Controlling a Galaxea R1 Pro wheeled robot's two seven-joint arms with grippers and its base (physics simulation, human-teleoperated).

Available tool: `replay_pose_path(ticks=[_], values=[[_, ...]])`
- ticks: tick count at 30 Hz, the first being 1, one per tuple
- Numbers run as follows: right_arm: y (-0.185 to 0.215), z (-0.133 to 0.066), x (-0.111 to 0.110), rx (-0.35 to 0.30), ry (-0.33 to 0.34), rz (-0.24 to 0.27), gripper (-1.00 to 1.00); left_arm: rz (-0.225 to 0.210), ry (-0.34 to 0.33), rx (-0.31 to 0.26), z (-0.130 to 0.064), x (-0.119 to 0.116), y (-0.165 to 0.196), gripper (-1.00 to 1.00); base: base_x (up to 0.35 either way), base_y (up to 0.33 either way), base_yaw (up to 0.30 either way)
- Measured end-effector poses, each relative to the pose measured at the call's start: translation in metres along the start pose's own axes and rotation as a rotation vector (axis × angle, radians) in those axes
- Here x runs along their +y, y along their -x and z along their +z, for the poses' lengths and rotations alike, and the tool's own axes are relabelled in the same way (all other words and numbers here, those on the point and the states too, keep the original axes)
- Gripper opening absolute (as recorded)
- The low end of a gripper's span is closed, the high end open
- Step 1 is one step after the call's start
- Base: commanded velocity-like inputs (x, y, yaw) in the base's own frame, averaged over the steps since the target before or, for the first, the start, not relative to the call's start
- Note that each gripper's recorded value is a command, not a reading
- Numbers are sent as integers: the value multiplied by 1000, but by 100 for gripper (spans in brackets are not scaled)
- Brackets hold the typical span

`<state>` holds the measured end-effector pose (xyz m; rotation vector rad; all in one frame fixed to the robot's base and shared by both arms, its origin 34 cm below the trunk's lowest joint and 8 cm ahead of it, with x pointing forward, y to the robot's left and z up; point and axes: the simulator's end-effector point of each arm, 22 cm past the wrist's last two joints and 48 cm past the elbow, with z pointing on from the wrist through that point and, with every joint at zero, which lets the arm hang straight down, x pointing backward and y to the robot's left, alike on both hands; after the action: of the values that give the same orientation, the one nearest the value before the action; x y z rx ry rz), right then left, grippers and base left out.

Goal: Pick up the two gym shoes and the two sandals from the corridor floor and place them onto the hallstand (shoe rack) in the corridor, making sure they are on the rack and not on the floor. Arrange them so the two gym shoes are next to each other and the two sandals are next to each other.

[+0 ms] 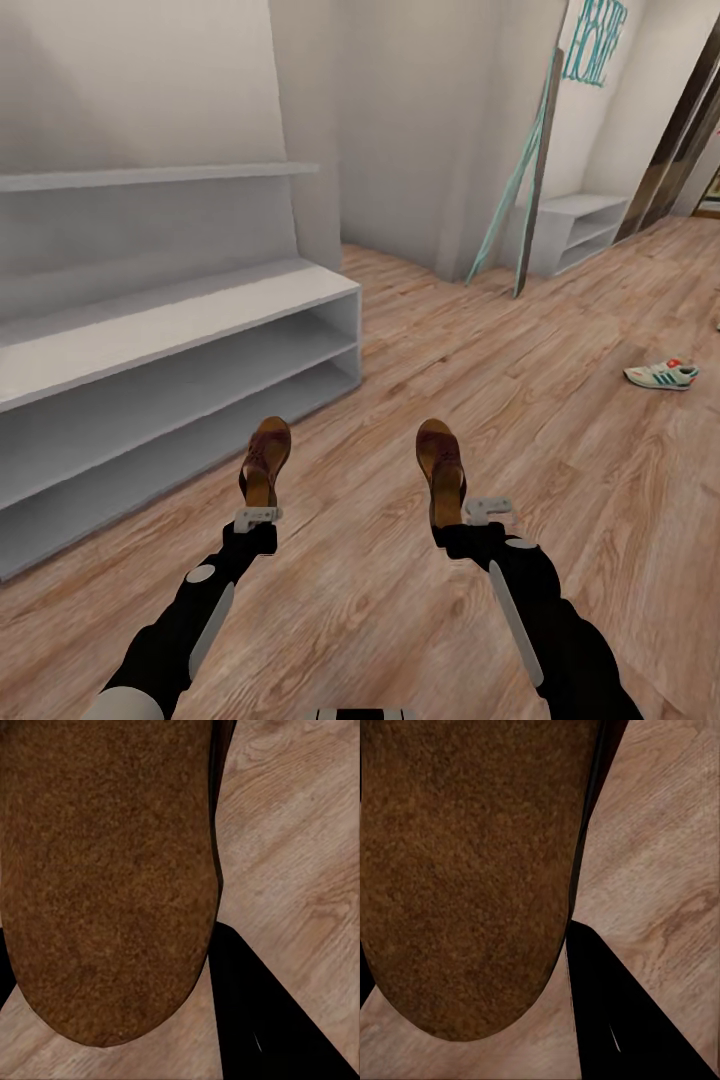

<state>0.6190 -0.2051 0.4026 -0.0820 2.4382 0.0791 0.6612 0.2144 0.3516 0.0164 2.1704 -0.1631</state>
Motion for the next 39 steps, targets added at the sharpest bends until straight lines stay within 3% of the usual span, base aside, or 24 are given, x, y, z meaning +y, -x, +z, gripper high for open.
replay_pose_path(ticks=[10, 39], values=[[2, -2, 0, -6, -1, -1, -100, 1, 0, -5, -1, 0, 3, -100, 281, -144, 284], [10, -7, 0, -23, -1, -2, -100, 2, -1, -21, -4, -1, 12, -100, 8, -1, 285]])
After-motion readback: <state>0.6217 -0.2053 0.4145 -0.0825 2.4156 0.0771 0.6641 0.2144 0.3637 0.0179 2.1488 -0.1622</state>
